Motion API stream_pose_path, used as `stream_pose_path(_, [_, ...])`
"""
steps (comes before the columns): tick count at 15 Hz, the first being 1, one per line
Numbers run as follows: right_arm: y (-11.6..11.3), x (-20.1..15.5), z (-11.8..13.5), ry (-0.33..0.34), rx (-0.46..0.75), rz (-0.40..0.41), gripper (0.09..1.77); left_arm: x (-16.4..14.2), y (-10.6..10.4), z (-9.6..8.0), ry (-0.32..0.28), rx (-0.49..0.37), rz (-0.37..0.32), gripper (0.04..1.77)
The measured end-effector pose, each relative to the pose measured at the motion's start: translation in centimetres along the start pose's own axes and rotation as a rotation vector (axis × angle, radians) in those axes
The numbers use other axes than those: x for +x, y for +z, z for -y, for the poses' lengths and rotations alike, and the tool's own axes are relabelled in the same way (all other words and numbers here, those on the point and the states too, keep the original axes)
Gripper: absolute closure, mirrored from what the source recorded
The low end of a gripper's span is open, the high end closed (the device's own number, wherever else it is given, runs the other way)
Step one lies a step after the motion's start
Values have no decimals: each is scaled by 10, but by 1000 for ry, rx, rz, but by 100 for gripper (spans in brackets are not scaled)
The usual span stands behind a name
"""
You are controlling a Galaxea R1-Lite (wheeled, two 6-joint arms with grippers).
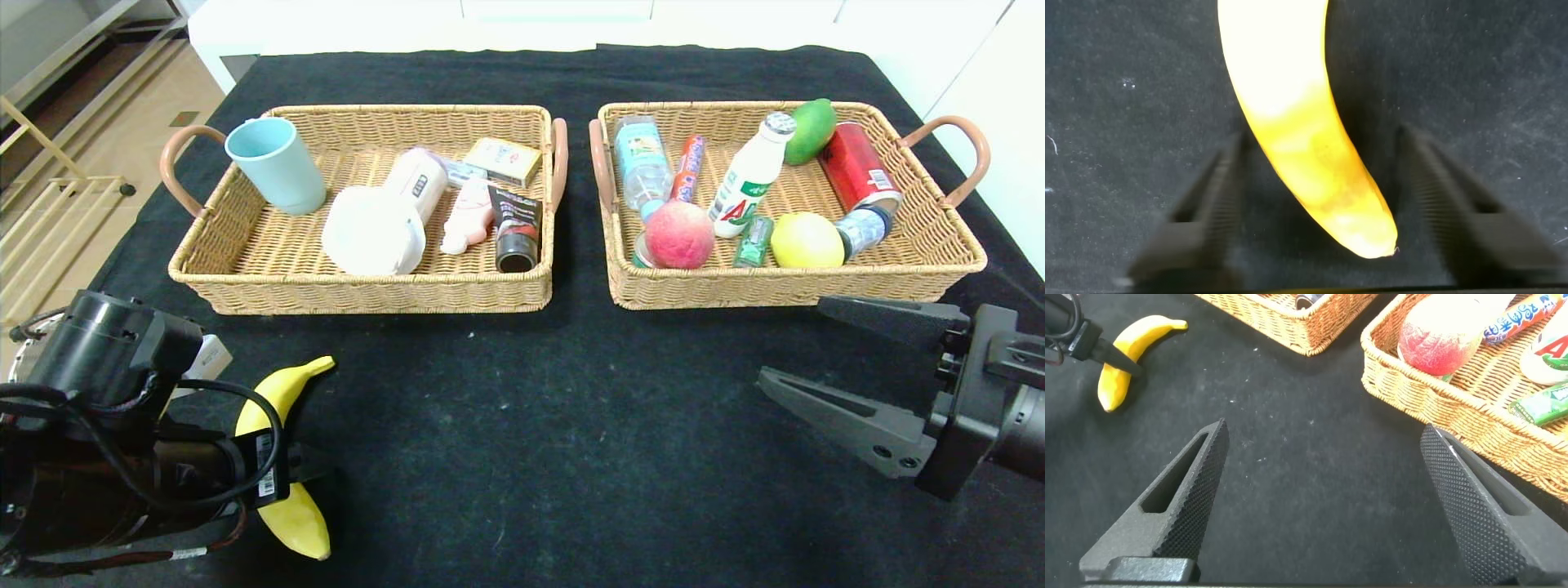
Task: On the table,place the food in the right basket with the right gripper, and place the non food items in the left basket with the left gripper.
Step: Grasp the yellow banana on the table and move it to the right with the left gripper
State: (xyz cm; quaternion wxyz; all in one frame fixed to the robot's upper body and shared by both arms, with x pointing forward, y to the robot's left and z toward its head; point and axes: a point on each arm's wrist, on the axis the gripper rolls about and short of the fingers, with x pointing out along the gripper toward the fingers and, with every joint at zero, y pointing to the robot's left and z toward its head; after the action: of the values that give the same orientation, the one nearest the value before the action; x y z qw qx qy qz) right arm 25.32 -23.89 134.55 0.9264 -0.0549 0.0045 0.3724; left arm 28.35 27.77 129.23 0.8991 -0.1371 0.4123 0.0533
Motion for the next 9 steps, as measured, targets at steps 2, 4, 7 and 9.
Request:
stream_pose_path(2, [0, 0, 0, 1, -1, 1, 15, 1, 0, 0, 2, 2, -3, 79])
stream_pose_path(4, [0, 0, 0, 1, -2, 2, 15, 1, 0, 0, 3, 3, -4, 100])
stream_pose_path(7, [0, 0, 0, 1, -2, 2, 15, 3, 0, 1, 5, 3, -8, 114])
stream_pose_path(9, [0, -1, 0, 1, -2, 3, 15, 4, 0, 1, 6, 2, -12, 114])
